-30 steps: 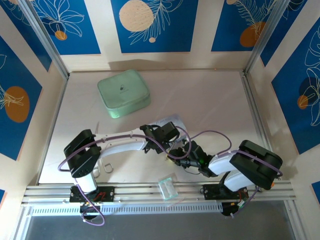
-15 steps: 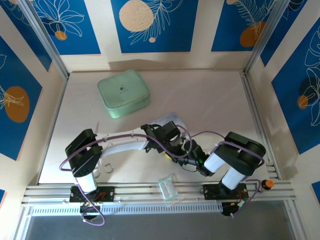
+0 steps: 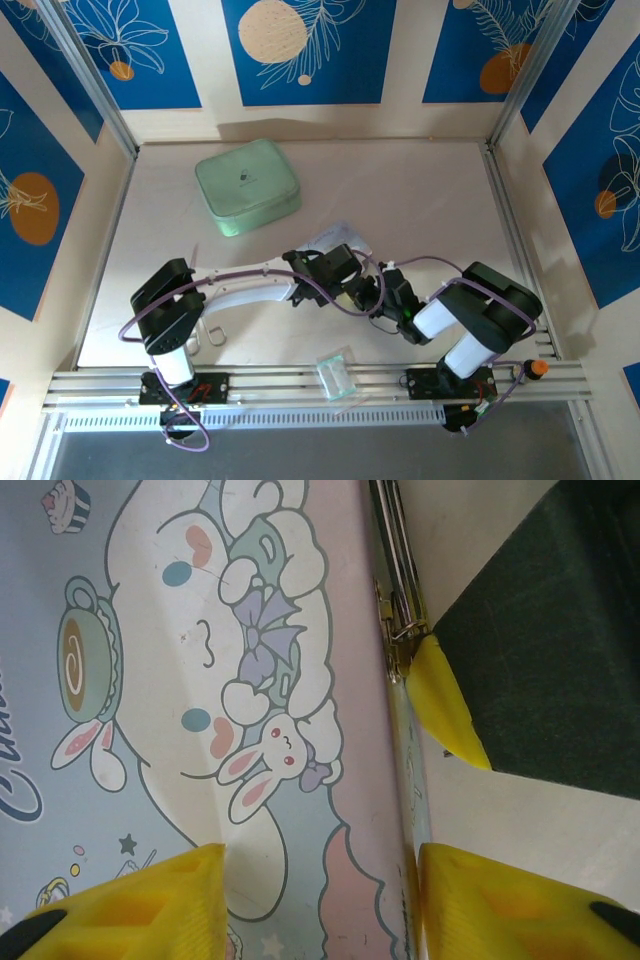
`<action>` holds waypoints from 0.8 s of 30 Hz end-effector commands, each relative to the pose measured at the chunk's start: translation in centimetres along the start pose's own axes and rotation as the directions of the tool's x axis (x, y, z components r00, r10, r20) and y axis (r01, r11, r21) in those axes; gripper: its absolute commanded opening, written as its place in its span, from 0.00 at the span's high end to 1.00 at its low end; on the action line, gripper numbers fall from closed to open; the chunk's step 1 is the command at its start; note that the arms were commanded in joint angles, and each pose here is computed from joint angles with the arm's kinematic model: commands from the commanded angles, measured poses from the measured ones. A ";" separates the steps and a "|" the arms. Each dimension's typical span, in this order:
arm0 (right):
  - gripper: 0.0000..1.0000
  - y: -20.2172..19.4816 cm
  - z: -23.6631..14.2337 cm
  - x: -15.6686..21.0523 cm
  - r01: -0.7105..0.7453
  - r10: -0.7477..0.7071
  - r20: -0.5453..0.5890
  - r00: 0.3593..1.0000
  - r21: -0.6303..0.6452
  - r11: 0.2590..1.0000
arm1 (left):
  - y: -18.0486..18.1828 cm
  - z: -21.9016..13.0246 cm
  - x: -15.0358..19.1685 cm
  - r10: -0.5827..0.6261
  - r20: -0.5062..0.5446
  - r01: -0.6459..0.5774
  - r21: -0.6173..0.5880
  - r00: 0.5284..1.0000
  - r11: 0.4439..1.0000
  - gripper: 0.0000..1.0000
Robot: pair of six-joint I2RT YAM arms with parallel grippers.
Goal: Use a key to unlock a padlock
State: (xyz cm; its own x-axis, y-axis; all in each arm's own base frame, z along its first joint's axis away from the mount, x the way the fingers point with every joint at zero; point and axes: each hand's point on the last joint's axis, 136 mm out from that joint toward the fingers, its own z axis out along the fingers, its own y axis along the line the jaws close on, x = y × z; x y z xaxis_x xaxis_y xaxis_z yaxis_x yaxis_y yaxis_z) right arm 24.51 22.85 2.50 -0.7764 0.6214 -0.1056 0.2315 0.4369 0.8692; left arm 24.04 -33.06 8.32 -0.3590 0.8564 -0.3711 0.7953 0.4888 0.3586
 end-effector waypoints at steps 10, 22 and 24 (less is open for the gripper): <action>0.95 0.6 -2.4 -3.7 0.035 -0.039 0.103 0.994 0.041 0.999 | -4.5 1.4 6.8 0.077 -0.222 -0.045 0.147 0.972 0.988 0.52; 0.95 -1.9 -3.2 -1.0 0.057 -0.009 -0.256 0.967 0.179 0.982 | -1.1 0.5 4.4 -0.042 -0.144 0.038 -0.032 0.989 0.999 0.23; 0.95 -2.3 -3.5 -0.6 0.062 0.001 -0.303 0.953 0.196 0.979 | -0.3 0.2 3.6 -0.086 -0.111 0.079 -0.072 0.990 0.994 0.16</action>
State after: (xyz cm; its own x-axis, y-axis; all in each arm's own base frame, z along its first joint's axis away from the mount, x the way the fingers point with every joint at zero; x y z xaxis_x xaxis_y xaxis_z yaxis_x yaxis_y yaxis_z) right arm 24.85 18.55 2.95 -0.8522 0.5218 -0.0396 0.3049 0.5566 0.7728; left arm 23.59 -32.94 8.18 -0.4126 0.8211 -0.3944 0.7489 0.5522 0.3662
